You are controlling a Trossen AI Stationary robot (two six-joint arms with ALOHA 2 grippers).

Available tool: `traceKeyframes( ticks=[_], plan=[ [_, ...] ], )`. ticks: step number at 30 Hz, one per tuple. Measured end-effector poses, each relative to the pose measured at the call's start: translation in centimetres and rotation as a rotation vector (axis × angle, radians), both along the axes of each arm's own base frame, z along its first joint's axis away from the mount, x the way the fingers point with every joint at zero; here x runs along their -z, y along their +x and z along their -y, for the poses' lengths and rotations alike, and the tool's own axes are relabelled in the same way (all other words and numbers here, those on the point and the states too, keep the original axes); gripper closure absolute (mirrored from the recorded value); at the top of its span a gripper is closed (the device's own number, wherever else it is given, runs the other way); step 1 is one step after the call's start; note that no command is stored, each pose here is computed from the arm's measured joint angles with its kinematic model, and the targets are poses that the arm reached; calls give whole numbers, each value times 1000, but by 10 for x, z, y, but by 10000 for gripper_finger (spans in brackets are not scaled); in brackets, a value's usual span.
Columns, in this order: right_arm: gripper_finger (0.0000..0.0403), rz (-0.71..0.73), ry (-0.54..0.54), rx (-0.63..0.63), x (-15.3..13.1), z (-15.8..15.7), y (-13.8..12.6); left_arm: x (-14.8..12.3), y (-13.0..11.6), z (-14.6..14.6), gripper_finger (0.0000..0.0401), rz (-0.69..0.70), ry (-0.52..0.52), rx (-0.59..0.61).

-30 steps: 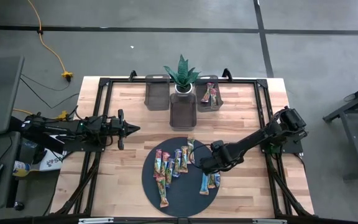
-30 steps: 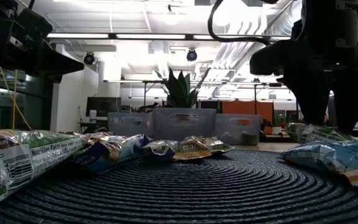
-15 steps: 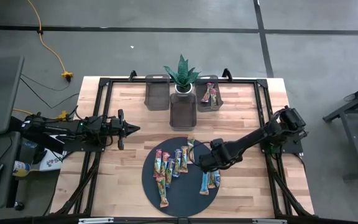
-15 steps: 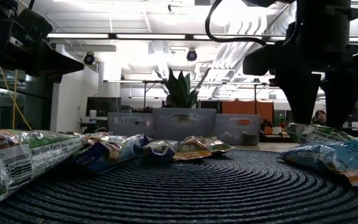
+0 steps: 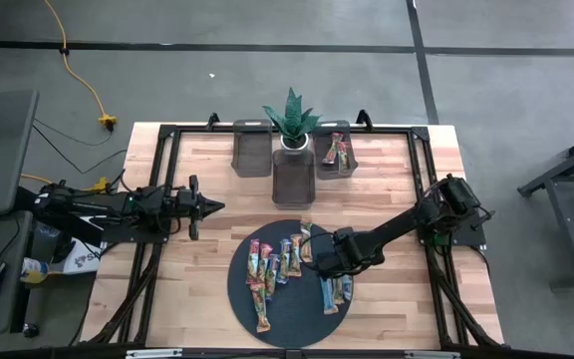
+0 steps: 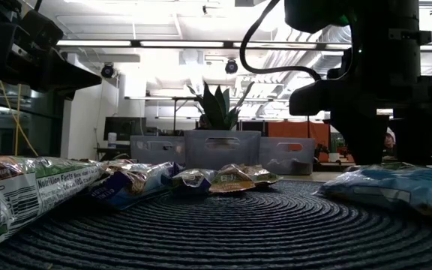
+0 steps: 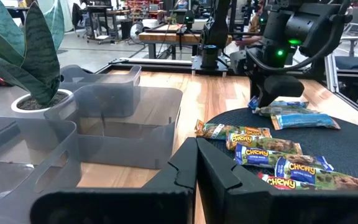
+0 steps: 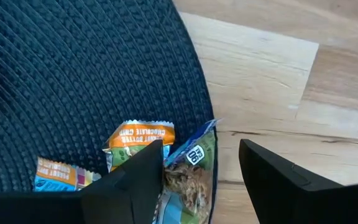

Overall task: Pick and place Granola Bars by type
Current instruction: Put the blue granola bar into the middle black bin

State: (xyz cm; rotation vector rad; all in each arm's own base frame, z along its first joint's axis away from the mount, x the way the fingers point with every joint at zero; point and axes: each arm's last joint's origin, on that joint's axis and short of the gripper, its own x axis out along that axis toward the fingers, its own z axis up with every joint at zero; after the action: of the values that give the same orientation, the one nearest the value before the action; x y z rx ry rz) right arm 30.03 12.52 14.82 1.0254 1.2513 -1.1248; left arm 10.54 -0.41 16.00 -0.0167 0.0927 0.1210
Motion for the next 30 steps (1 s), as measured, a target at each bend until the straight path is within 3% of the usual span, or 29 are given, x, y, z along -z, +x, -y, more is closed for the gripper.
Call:
traceKeyframes(
  ticks=[5, 30],
  plan=[
    [218, -6, 3, 0, 0, 0, 0, 0, 0, 0, 400, 0, 0, 0],
    [357, -1, 38, -9, 0, -2, 1, 0, 0, 0, 400, 1, 0, 0]
  ],
)
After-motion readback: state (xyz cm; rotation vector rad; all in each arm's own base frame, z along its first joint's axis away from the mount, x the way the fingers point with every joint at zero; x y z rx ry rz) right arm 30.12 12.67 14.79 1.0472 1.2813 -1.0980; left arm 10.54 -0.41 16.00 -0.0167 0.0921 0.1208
